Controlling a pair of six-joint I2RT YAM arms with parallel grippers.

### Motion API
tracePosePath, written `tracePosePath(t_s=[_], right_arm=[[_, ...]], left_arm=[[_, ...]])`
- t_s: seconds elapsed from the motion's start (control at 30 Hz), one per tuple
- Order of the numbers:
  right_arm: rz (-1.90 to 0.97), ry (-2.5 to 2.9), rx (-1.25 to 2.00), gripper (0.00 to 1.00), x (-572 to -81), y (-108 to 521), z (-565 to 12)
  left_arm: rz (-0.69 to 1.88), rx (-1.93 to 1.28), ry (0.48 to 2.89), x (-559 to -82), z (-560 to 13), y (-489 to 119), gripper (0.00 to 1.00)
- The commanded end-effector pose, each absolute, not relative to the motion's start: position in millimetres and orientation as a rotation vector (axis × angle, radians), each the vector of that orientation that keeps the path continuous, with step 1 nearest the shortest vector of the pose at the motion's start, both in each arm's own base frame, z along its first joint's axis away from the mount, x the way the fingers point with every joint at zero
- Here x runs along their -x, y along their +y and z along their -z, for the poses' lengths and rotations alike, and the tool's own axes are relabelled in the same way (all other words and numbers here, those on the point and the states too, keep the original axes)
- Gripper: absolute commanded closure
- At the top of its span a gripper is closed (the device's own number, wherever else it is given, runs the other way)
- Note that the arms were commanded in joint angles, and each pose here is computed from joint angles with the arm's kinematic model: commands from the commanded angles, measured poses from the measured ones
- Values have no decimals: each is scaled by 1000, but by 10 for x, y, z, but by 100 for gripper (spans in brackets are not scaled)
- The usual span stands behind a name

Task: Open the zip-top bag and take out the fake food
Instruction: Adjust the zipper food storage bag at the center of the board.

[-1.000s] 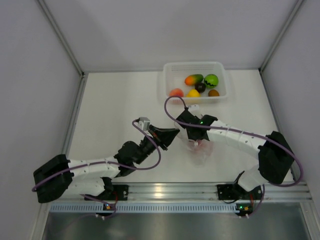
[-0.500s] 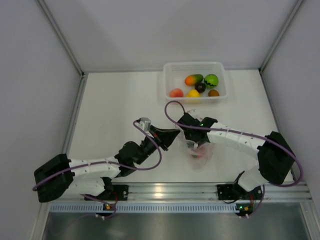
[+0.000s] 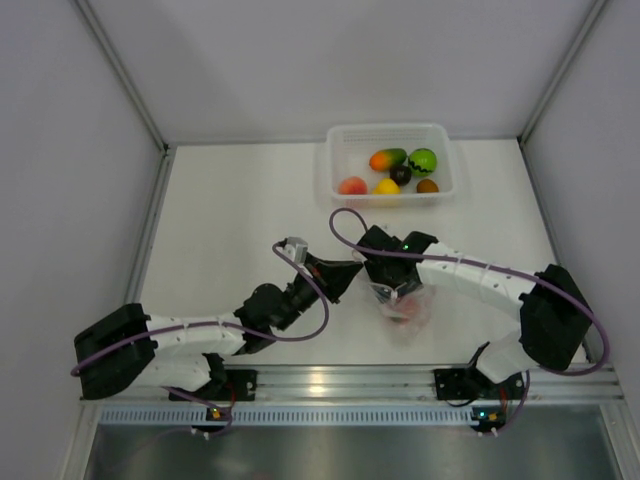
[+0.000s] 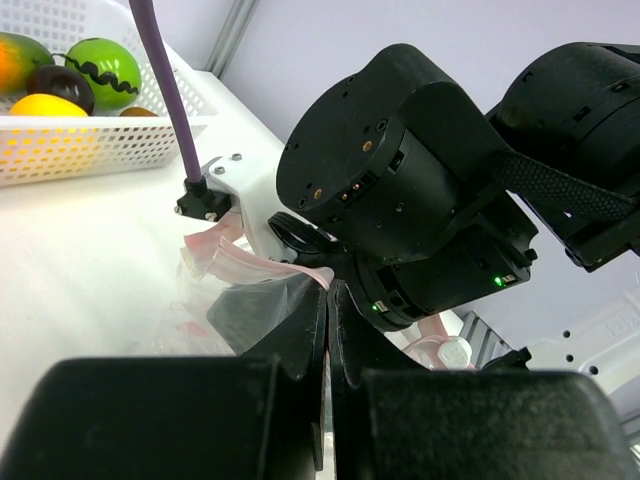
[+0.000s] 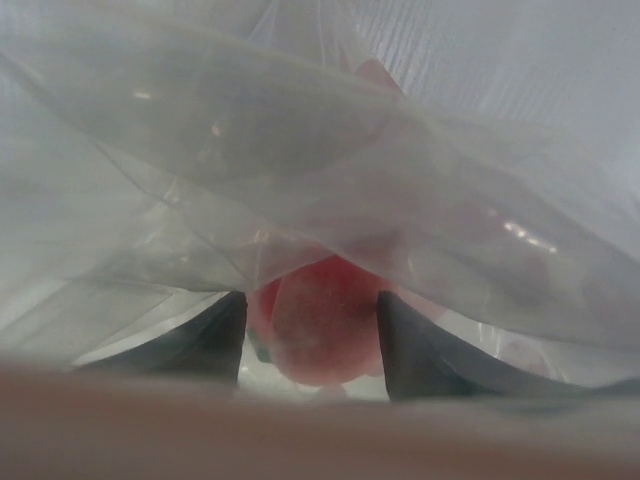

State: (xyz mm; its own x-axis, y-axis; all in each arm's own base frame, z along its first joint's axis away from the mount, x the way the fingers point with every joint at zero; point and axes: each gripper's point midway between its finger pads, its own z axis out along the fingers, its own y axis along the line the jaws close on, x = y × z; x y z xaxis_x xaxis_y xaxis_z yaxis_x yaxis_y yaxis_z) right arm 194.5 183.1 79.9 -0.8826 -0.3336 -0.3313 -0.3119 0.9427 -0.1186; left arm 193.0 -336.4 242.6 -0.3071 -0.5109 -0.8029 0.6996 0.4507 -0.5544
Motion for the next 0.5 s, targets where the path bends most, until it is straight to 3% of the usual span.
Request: tracePosePath(t_s=[0.0,0.27,0.47], right_arm=[[122,2773,504,43,-1892,1734,-859],[248,2853,587,39,-1734,1534,-697],[337,2907,614,44,-1618,1385,-542]], left_arm=[[1227,-138,1349,-1953,-2723,-3327,100],[1195,-125,1353,-1990,-2700,-3301,100],[1180,-135,1349,-1968,-2716,-3343,100]])
